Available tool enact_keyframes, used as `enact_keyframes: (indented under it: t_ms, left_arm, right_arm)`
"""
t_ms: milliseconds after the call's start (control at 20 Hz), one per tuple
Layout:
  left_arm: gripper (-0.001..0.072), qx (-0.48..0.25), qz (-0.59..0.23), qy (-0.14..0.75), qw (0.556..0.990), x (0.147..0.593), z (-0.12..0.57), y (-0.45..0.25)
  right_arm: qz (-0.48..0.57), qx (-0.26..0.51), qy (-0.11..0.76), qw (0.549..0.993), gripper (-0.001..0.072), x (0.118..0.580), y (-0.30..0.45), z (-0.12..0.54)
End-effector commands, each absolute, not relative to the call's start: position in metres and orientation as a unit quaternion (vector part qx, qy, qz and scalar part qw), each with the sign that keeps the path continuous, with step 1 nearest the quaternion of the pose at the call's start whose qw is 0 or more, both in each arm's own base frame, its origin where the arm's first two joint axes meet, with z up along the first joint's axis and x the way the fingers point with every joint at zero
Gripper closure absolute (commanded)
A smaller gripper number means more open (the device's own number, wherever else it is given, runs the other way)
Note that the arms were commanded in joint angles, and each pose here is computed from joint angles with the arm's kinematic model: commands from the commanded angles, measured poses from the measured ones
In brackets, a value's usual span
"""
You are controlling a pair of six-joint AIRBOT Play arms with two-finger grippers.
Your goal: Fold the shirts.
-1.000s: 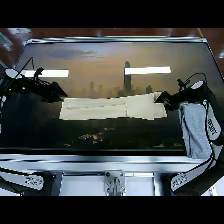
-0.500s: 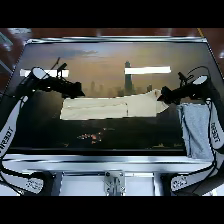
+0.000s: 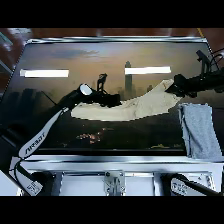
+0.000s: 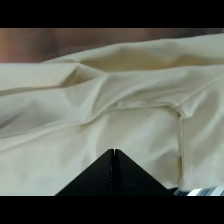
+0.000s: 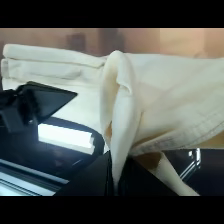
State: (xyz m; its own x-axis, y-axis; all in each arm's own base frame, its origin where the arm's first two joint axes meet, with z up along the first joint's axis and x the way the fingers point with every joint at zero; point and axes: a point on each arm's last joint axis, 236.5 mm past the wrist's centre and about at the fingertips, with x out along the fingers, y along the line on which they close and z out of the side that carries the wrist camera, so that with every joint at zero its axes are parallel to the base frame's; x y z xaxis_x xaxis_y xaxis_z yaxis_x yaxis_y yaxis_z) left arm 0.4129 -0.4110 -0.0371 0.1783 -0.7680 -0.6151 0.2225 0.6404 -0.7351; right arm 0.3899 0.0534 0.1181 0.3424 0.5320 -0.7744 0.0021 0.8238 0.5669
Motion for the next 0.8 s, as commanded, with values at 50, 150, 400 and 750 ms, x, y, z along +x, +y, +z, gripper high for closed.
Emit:
enact_keyframes:
  t_ms: [50,150,400,750]
  left_arm:
    - [0.0671,-0.287,-0.375,0.554,0.686,0.375,-0.044,-0.485]
    - [0.0671,-0.308,-0.389,0.559,0.664,0.361,-0.04,-0.511]
    - [0.0675,-0.316,-0.402,0.552,0.659,0.39,-0.027,-0.483]
    - [0.0676,-0.207,-0.309,0.459,0.807,0.493,0.093,-0.238]
  right_arm:
    - [0.166,0.25,0.524,0.797,0.0649,0.361,0.062,0.163]
    - [0.163,0.253,0.515,0.803,0.0649,0.356,0.064,0.173]
    - [0.175,0.262,0.487,0.815,0.0649,0.368,0.079,0.184]
    - [0.274,0.232,0.476,0.803,0.0649,0.413,0.227,0.14]
